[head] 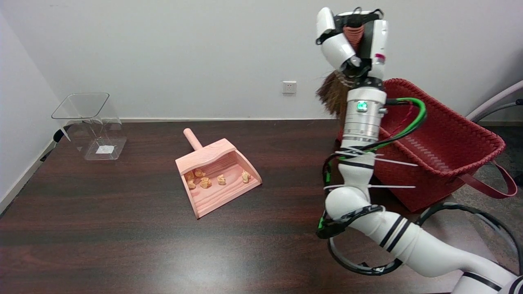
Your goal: Place the broom into the brown storage basket.
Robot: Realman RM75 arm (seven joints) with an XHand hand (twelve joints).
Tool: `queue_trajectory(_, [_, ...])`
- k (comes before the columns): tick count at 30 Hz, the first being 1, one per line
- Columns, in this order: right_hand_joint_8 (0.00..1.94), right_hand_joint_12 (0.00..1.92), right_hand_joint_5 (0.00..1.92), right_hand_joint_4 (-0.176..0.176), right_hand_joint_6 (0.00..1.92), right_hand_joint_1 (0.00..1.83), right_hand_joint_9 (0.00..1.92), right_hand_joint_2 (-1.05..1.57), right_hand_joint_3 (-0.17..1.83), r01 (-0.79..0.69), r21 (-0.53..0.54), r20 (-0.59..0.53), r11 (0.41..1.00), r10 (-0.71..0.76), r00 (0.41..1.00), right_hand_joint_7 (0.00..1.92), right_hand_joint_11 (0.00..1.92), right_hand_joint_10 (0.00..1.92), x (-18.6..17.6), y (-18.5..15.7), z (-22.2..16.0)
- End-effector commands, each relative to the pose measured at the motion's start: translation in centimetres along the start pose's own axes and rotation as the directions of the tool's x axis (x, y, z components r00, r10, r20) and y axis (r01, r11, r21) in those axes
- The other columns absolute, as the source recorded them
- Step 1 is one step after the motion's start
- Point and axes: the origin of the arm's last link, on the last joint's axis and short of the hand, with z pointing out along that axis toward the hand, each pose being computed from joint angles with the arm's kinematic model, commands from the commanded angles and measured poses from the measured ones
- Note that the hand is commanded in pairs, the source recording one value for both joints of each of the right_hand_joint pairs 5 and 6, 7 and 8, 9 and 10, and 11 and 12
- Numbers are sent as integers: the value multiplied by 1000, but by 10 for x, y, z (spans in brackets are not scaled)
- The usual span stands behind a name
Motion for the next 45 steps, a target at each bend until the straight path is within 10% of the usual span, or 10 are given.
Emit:
queue_trajectory(1, [1920,1920,1920,0,1920,771,1920,1571,686,130,64,-96,989,-123,988,1920,1920,1920,59,12,30])
queue_trajectory(45, [1920,1920,1920,0,1920,711,1920,1571,667,157,-142,-116,977,-174,978,1920,1920,1920,149,139,32])
